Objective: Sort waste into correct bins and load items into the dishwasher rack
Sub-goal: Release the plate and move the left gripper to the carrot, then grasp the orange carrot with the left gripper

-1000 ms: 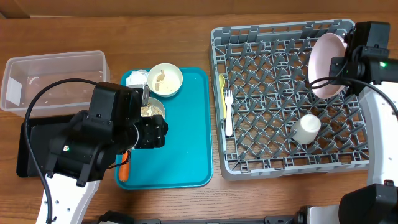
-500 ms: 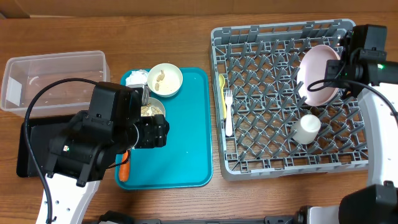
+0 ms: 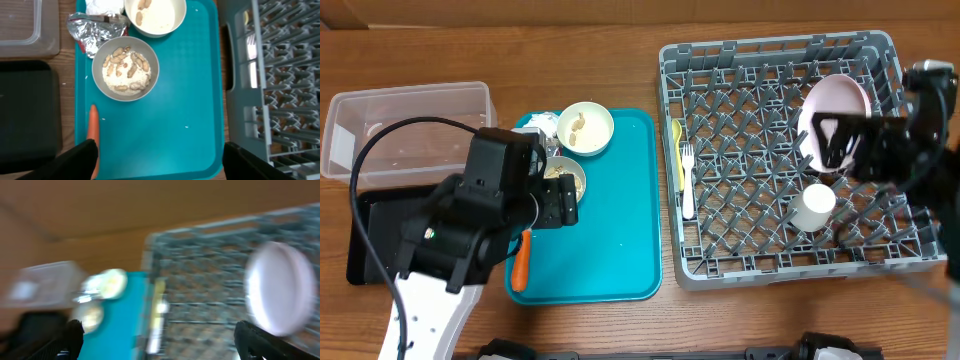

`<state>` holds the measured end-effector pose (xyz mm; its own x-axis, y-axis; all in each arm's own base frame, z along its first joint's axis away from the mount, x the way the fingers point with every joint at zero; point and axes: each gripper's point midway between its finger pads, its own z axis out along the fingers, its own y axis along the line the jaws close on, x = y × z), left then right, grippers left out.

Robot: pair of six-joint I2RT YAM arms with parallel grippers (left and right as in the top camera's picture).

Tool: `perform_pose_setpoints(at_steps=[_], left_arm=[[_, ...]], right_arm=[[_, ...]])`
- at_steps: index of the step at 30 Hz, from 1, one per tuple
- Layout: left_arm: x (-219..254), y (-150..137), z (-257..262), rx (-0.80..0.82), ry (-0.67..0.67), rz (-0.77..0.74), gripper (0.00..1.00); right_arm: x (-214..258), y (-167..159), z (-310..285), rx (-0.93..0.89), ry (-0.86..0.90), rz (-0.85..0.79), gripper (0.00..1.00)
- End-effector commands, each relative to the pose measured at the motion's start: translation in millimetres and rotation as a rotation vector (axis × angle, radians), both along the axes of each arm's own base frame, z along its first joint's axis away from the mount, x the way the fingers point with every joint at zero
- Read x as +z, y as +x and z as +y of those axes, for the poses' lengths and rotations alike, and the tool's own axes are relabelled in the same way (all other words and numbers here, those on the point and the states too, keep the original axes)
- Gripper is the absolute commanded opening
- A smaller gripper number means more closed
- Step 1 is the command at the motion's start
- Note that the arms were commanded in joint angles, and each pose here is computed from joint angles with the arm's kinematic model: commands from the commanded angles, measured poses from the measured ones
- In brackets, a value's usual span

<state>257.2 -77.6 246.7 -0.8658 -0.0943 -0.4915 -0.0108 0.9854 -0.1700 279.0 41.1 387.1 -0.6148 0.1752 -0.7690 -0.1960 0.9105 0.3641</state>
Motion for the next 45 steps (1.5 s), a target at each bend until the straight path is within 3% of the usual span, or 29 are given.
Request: perform_pose_setpoints(at_steps=[1, 5, 13, 14, 15, 16, 29, 39, 45], left_arm=[[-15, 13, 0, -0.037, 0.072, 0.049, 0.78], [-45, 26, -4, -0.046, 0.106, 0.152, 0.76], [-92, 45, -14, -0.068, 0.13, 0.284, 0.72], [-95, 47, -14, -0.068, 0.133, 0.291, 0.7], [-98, 47, -15, -0.061, 0.132, 0.299, 0.6], [-98, 46, -14, -0.051, 0.129, 0.304, 0.6], [-88, -3, 35, 0.313, 0.166, 0.426, 0.72], [-157, -29, 55, 0.354, 0.235, 0.517, 0.84], [-189, -26, 80, 0.376, 0.225, 0.496, 0.83]], right_arm=[[16, -19, 39, 0.197, 0.163, -0.011, 1.0], [2, -30, 42, 0.201, 0.197, 0.082, 0.82], [-19, -33, 39, 0.17, 0.208, 0.202, 0.76], [-21, -32, 38, 0.163, 0.204, 0.208, 0.77], [-24, -31, 36, 0.15, 0.195, 0.218, 0.77], [-26, -30, 34, 0.144, 0.19, 0.226, 0.76], [-35, -34, 29, 0.11, 0.165, 0.268, 0.77], [-42, -36, 26, 0.089, 0.156, 0.304, 0.77], [-43, -34, 25, 0.088, 0.158, 0.311, 0.77]])
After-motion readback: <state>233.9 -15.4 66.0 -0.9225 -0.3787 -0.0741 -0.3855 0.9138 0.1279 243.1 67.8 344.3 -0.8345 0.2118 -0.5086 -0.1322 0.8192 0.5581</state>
